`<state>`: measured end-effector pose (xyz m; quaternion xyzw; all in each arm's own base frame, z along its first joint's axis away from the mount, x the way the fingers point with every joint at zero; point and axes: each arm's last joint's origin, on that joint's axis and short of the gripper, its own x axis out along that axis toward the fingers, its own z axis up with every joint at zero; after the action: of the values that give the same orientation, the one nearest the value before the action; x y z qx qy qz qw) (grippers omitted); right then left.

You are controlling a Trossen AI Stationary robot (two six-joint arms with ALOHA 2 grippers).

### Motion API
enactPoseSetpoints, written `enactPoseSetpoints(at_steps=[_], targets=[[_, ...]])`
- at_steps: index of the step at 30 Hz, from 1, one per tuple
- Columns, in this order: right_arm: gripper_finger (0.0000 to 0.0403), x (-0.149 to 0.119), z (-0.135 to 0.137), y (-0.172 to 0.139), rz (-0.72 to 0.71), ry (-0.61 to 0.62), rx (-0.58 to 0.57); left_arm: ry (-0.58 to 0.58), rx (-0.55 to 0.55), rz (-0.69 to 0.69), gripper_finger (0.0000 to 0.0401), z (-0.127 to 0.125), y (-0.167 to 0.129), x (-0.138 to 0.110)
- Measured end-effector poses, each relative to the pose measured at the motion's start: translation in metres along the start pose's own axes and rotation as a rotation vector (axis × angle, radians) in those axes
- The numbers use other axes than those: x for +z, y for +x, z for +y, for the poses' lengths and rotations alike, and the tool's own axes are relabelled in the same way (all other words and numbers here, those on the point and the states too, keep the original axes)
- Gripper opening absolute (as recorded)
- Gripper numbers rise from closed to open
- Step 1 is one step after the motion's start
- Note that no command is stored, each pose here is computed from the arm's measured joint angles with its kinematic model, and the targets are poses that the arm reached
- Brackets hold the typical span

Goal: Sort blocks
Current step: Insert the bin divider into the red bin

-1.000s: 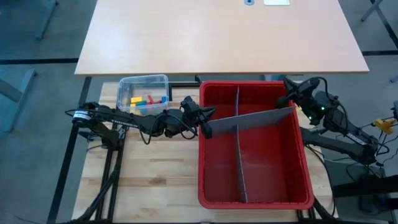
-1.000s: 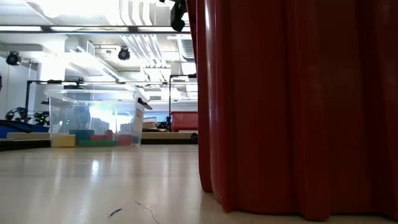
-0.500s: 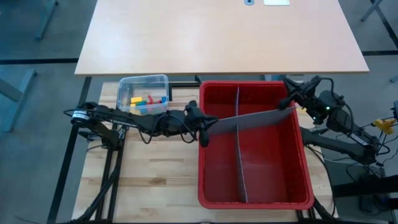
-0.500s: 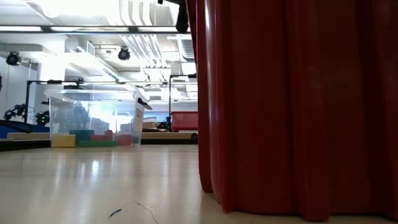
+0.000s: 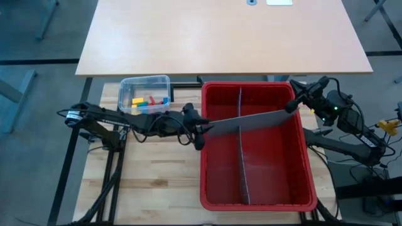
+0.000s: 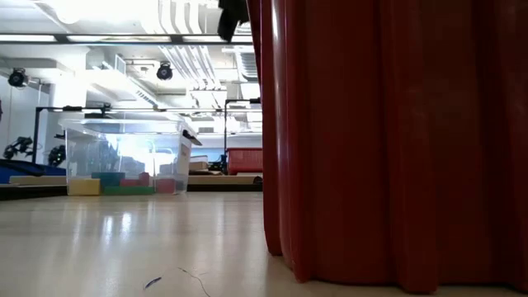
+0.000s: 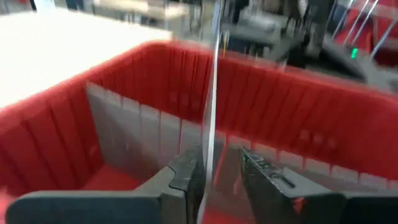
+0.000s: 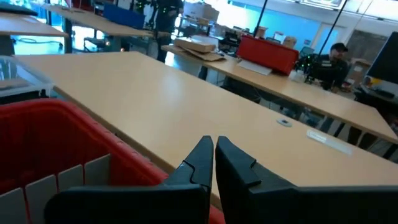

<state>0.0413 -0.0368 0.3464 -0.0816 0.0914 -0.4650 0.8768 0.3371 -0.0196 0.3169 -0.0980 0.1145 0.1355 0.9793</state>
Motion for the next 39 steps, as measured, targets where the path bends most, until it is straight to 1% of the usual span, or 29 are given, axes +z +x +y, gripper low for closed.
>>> enactPoseSetpoints(at_steps=[3, 7, 11, 15, 19, 23, 27, 29, 32, 35, 39], targets=[[0.0000, 0.000, 0.000, 0.000, 0.000, 0.000, 0.000, -0.007, 0.008, 0.035, 0.0101, 0.001, -0.006, 0.000], [0.0000, 0.001, -0.001, -0.001, 0.002, 0.001, 0.010, -0.014, 0.004, 0.017, 0.0120, 0.002, -0.011, 0.005], [0.0000, 0.010, -0.005, -0.012, -0.006, 0.013, 0.144, -0.024, 0.009, 0.038, 0.0135, 0.003, -0.016, 0.005], [0.0000, 0.019, -0.014, -0.032, 0.028, 0.030, 0.272, -0.026, 0.015, 0.055, 0.0143, 0.004, -0.017, 0.004], [0.0000, 0.024, -0.027, -0.057, 0.110, 0.053, 0.330, -0.025, 0.017, 0.057, 0.0144, 0.004, -0.017, 0.004], [0.0000, 0.021, -0.038, -0.079, 0.214, 0.064, 0.381, -0.022, 0.022, 0.062, 0.0144, 0.005, -0.016, 0.003], [0.0006, 0.017, -0.042, -0.091, 0.289, 0.078, 0.456, -0.019, 0.031, 0.064, 0.0144, 0.006, -0.016, 0.003], [0.0020, 0.015, -0.041, -0.093, 0.312, 0.080, 0.506, -0.019, 0.040, 0.062, 0.0144, 0.006, -0.016, 0.003], [0.0059, 0.012, -0.041, -0.097, 0.325, 0.087, 0.557, -0.021, 0.040, 0.060, 0.0144, 0.006, -0.016, 0.003], [0.0108, 0.006, -0.043, -0.102, 0.345, 0.105, 0.564, -0.027, 0.039, 0.059, 0.0144, 0.006, -0.016, 0.003], [0.0169, -0.003, -0.046, -0.111, 0.358, 0.090, 0.565, -0.035, 0.037, 0.058, 0.0144, 0.005, -0.017, 0.003]])
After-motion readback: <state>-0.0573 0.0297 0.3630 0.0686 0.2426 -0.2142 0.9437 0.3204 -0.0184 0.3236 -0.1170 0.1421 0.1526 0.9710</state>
